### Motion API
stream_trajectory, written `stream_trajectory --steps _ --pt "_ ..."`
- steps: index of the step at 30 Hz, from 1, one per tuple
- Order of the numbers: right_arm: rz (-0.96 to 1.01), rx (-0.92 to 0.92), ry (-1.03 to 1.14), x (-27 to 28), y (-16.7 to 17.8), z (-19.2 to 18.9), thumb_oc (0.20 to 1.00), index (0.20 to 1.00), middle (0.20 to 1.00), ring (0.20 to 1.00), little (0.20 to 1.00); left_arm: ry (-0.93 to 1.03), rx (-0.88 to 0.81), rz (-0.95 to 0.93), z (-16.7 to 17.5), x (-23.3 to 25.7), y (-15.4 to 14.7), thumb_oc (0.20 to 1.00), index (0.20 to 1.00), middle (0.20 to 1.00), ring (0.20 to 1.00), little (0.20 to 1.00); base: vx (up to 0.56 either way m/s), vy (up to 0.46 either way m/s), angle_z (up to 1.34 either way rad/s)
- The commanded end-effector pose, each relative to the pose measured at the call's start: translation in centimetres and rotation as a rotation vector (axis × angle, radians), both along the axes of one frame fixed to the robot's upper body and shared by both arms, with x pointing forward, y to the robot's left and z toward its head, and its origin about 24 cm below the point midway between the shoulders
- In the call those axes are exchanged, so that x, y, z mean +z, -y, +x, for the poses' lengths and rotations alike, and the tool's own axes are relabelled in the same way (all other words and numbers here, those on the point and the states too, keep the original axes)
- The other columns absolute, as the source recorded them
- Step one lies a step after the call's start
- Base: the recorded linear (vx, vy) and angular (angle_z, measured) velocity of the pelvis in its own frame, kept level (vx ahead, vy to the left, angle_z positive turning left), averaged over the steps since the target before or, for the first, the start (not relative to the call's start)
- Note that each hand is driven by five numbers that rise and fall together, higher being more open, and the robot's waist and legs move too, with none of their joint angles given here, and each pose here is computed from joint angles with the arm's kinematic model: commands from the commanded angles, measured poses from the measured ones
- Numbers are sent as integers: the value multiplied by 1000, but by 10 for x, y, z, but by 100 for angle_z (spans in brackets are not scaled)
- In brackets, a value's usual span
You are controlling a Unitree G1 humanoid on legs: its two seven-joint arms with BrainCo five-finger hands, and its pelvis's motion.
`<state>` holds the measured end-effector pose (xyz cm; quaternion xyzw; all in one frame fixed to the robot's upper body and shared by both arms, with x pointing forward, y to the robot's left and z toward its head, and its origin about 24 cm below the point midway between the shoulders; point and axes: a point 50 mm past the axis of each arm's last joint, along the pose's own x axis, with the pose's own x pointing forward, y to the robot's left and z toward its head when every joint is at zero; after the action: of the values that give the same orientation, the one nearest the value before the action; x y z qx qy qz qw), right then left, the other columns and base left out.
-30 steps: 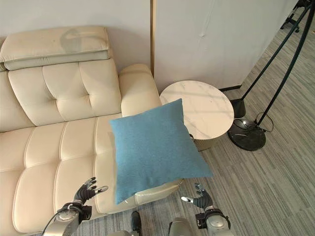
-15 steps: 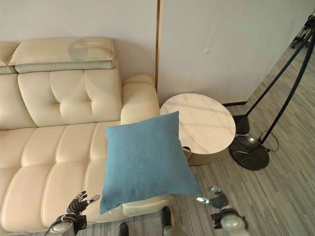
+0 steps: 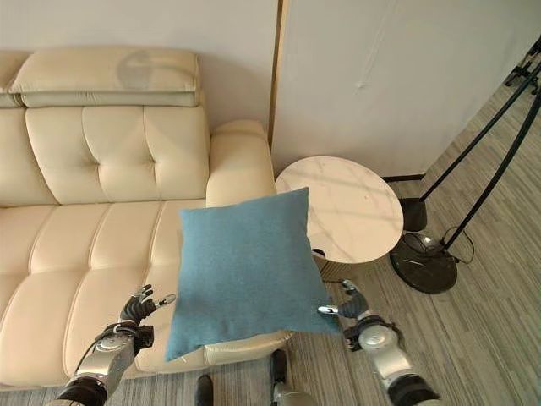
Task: Pick up all the scattered cushions and arrange them neatly on the sofa.
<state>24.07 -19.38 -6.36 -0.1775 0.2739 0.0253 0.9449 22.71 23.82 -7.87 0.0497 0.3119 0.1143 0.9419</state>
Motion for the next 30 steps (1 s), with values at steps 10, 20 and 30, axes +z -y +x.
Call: stream_trajectory --steps 10,20,30 --pt "245 249 291 73 -115 64 1000 1000 1000 1000 1000 188 -199 -104 75 41 92 1000 1000 1000 1000 1000 -100 13 -4" --pt "469 412 377 112 -158 59 1000 1000 1000 1000 1000 263 -451 -305 78 64 157 570 570 570 570 570 -4 -1 0" --pt "972 417 61 81 -207 21 200 200 200 200 200 257 -454 -790 59 76 214 200 200 200 200 200 0 0 0"
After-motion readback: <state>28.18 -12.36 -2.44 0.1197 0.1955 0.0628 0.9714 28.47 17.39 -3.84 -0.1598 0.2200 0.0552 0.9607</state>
